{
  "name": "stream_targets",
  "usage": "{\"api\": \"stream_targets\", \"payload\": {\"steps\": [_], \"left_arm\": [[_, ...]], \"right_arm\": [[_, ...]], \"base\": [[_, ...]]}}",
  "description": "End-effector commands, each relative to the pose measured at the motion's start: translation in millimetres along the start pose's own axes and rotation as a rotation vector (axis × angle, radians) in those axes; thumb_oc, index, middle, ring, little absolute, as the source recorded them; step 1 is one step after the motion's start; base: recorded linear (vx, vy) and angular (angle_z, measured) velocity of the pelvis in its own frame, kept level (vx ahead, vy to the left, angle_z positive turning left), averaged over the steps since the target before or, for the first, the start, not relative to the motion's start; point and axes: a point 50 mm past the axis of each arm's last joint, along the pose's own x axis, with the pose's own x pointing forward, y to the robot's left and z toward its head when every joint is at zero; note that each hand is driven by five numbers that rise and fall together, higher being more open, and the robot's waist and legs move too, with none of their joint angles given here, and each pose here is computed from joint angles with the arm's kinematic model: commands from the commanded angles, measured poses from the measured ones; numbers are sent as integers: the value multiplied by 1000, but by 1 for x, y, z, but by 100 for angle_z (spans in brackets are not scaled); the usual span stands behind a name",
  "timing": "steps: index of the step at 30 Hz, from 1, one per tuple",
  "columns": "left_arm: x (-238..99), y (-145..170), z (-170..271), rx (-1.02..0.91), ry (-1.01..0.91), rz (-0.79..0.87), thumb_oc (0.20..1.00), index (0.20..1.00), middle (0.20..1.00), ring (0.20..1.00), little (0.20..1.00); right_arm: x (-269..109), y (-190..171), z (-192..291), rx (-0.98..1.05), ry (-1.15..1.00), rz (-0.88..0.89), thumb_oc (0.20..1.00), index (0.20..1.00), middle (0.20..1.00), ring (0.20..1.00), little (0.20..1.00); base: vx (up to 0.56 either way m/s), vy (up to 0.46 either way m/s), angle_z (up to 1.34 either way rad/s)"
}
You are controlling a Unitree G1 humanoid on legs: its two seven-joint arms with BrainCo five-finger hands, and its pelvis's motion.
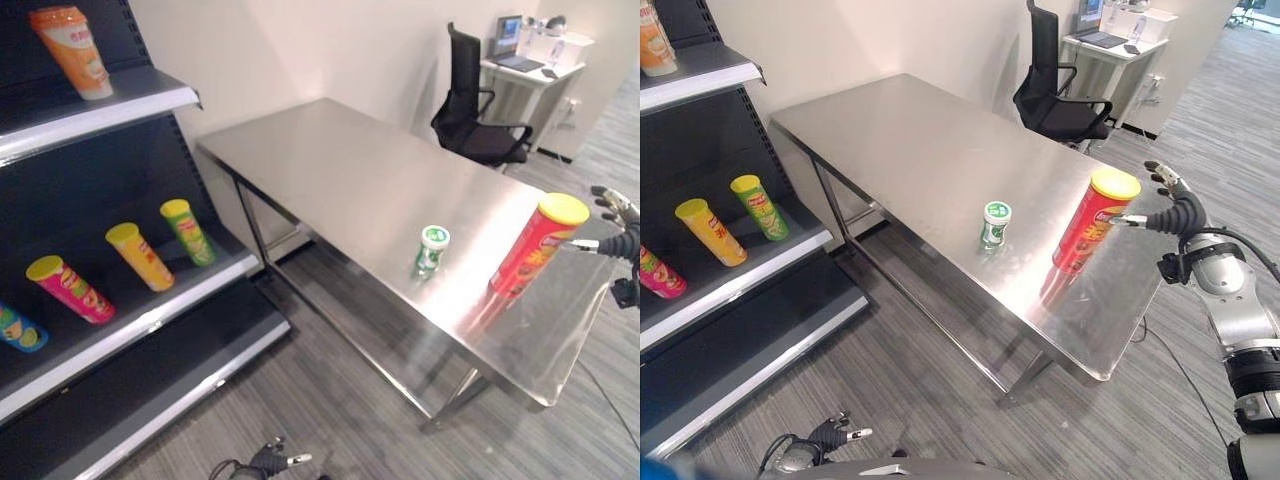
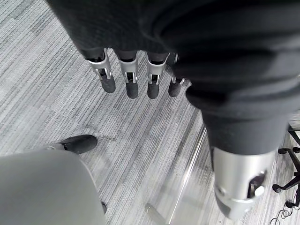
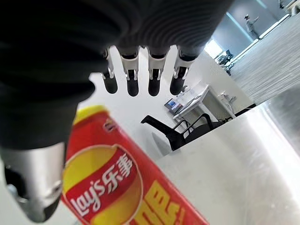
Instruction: Put the goods on the table back onto the shelves and tidy them up.
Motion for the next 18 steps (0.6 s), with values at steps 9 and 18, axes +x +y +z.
{"api": "stream_targets", "payload": {"steps": [9,18], "left_arm": [[-1,4,-2,-3,-1,23,1000,1000,1000,1000,1000],[-1,3,-2,-25,-1,22,1000,1000,1000,1000,1000]], "right_arm": [[23,-8,26,30,-96,-73,1000,1000,1000,1000,1000],[25,-2,22,28,-69,-58,1000,1000,1000,1000,1000]], "base": [[2,-2,7],[0,-1,0]]}}
